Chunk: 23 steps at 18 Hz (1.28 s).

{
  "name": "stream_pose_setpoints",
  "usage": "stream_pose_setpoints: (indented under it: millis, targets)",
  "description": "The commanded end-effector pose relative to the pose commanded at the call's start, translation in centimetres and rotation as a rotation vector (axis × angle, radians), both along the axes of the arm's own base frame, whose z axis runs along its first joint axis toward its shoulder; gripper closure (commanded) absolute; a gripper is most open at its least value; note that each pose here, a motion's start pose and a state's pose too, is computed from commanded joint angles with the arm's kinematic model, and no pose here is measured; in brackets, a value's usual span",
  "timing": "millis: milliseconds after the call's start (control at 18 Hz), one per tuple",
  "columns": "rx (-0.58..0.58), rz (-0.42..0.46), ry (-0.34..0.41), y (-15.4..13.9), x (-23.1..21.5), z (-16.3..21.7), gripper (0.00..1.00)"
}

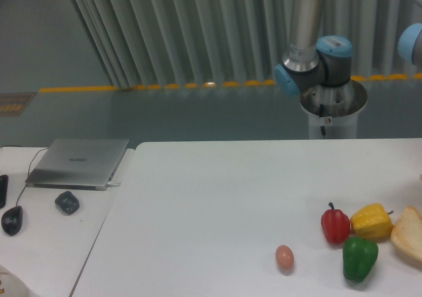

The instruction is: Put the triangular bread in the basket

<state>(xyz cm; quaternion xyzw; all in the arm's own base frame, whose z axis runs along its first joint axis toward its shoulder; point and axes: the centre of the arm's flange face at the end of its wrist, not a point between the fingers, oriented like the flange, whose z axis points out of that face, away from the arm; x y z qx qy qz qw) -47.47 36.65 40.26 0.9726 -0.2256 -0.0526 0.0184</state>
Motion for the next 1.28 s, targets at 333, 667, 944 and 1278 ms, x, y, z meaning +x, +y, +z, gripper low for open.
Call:
stream_pose_setpoints:
  millis: [333,667,944,1278]
  targets:
    - [0.055,-0.001,-0.055,0.2,0.7,-1.5,0.00]
    - [0.084,0.056,-0.036,4.1,4.9,-1.3,0.00]
    - [0.092,0.015,-0.020,8.3,6.0,-3.9,0.00]
    - [0.059,-0.011,0.001,9.4,3.1,-6.7,0.00]
